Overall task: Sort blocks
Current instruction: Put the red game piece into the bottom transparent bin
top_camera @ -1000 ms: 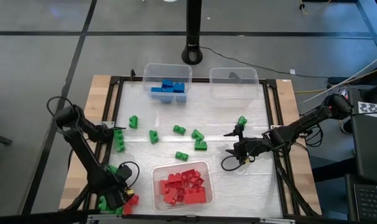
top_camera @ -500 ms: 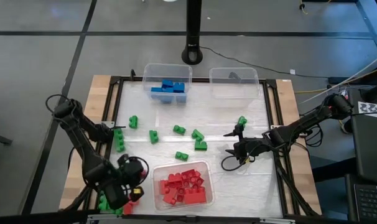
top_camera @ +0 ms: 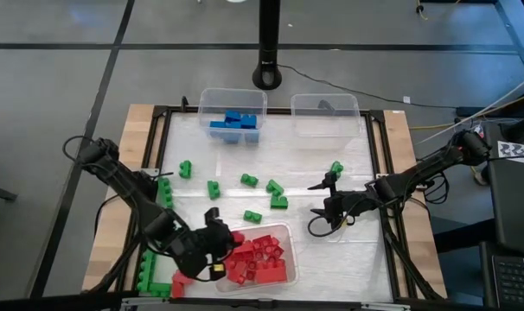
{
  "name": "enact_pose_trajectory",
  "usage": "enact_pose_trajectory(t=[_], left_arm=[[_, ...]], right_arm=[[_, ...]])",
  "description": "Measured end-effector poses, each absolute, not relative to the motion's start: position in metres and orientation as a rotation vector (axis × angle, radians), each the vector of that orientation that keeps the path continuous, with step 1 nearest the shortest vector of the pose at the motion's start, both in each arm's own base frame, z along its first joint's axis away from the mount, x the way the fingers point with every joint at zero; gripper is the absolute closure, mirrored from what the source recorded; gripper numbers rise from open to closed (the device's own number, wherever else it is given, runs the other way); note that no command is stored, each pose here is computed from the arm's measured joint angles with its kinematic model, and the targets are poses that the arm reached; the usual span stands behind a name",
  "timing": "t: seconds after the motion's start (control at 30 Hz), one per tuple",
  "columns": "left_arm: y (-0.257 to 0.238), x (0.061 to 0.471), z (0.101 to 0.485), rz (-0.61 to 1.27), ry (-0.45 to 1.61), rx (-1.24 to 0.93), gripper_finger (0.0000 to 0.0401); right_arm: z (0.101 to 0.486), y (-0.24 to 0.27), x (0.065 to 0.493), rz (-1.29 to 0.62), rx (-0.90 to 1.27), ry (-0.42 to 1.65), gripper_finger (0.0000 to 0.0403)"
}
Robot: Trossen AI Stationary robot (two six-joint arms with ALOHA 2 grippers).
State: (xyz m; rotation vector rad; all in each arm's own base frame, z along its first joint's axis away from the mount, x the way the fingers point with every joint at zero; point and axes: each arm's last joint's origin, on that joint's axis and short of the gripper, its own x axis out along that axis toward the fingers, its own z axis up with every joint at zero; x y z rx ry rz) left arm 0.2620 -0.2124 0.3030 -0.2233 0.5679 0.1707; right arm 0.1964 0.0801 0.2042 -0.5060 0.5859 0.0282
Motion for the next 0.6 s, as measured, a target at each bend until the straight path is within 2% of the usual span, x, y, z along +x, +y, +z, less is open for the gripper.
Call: enact_pose_trajectory(t=[0.2, 0.47, 0.6], left_arm=[[-0.203, 0.271, 0.303, 0.19, 0.57, -0.234, 0.0347], [-0.197, 0.281, 0.299, 0.125, 0.625, -0.268, 0.0252], [-0.202, 0.277, 0.313, 0.07, 0.616, -0.275, 0.0229]], right_arm=[[0.205, 0.08, 0.197, 0.028, -0.506, 0.585, 0.0052], [0.203, 0.081, 0.198, 0.038, -0.505, 0.593, 0.0052], [0.198, 0.082, 0.2, 0.04, -0.514, 0.616, 0.0052]])
